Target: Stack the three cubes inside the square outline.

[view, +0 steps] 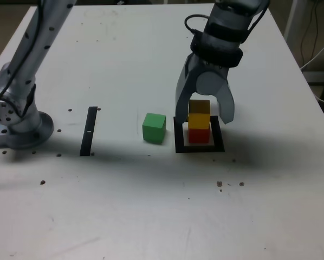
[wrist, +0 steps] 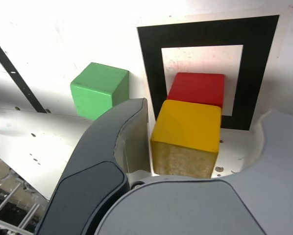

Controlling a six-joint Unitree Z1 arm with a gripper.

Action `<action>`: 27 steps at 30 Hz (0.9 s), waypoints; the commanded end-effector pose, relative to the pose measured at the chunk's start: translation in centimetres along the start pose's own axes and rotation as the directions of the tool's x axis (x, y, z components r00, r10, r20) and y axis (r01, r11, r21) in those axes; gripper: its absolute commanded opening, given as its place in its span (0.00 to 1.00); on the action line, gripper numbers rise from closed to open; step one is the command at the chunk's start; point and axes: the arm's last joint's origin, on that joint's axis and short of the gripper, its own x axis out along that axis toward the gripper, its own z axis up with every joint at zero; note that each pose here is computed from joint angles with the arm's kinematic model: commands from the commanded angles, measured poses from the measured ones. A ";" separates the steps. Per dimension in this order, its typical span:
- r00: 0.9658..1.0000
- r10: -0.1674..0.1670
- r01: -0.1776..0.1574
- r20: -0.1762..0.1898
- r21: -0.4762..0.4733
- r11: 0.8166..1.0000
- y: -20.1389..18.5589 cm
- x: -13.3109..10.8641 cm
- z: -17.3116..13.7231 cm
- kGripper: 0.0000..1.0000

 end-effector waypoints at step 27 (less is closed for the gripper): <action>0.996 0.093 -0.093 -0.004 -0.016 0.996 -1.1 -1.0 -11.6 0.99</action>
